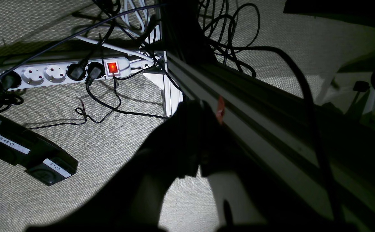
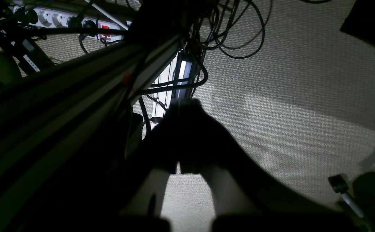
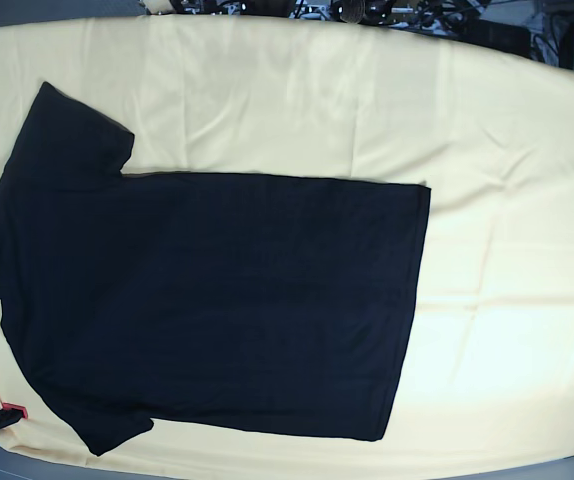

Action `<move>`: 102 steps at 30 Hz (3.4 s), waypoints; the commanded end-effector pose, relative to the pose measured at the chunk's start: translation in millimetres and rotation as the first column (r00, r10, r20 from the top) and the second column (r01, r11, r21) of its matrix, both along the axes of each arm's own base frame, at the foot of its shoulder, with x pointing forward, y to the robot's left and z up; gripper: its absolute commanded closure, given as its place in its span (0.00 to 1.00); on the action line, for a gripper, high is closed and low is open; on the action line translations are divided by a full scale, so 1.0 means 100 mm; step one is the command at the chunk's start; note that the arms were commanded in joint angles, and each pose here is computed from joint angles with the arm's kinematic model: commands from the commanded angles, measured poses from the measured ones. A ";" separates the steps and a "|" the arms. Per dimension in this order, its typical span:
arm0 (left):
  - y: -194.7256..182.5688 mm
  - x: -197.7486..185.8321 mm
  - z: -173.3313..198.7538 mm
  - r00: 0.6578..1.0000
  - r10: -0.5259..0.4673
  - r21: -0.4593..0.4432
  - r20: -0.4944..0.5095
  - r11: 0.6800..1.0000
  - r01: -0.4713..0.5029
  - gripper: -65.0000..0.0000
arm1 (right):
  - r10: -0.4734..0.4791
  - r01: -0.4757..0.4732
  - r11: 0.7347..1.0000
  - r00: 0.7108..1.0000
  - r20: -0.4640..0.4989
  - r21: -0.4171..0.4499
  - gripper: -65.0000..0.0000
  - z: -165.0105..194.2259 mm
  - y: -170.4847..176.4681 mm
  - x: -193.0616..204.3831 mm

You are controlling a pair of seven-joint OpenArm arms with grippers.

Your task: Fold the T-shirt properly

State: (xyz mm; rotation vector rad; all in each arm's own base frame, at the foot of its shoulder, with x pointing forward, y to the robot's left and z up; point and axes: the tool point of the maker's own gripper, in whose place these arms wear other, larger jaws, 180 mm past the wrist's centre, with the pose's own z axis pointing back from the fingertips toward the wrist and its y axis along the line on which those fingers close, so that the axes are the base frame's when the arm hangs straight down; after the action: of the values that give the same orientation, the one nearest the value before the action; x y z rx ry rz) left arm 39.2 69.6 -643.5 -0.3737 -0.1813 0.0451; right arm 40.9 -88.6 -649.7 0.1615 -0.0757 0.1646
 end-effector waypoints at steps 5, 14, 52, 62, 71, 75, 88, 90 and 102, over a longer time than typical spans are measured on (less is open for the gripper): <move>-0.04 0.04 0.02 1.000 0.004 -0.017 0.020 1.000 -0.004 1.00 | -0.001 0.001 1.000 1.000 0.020 0.003 1.00 0.01 -0.02 0.07; -0.04 0.04 0.02 1.000 0.004 -0.017 0.020 1.000 -0.004 1.00 | -0.001 0.001 1.000 1.000 0.022 0.003 1.00 0.01 -0.02 0.07; 0.41 -1.15 1.95 0.934 -0.357 -0.156 0.008 0.922 0.354 1.00 | 0.326 -0.330 0.942 0.943 0.065 0.066 1.00 2.11 -0.29 -1.39; 0.65 -0.40 3.03 0.850 -0.451 0.037 0.271 0.888 0.459 1.00 | 0.401 -0.364 0.910 0.895 0.197 -0.197 1.00 2.84 -0.48 -0.75; 0.79 0.31 3.34 0.757 -0.471 0.198 0.452 0.881 0.430 1.00 | 0.450 -0.265 0.852 0.810 0.375 -0.451 1.00 3.16 -0.92 -0.13; 0.74 0.54 3.43 0.640 -0.572 0.258 0.513 0.814 0.520 1.00 | 0.501 -0.300 0.845 0.733 0.460 -0.443 1.00 3.25 -0.91 0.12; 0.96 1.62 3.75 0.213 -0.711 0.453 0.670 0.619 0.642 0.99 | 0.502 -0.291 0.865 0.500 0.706 -0.408 1.00 3.57 -0.62 1.25; 0.99 1.75 3.71 0.211 -0.706 0.453 0.676 0.624 0.637 0.88 | 0.496 -0.290 0.868 0.492 0.715 -0.403 1.00 3.56 -0.62 1.33; 0.74 2.07 3.05 -0.030 -0.875 0.577 0.483 0.293 0.762 0.56 | 0.490 -0.270 0.872 0.505 0.711 -0.409 1.00 3.42 -0.72 1.43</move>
State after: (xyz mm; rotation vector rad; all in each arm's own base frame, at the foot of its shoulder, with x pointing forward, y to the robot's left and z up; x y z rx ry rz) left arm 237.8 143.4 -351.6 -0.2847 -0.7496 -1.4543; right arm 181.1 -161.6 -315.9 -0.1692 -0.9148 0.6960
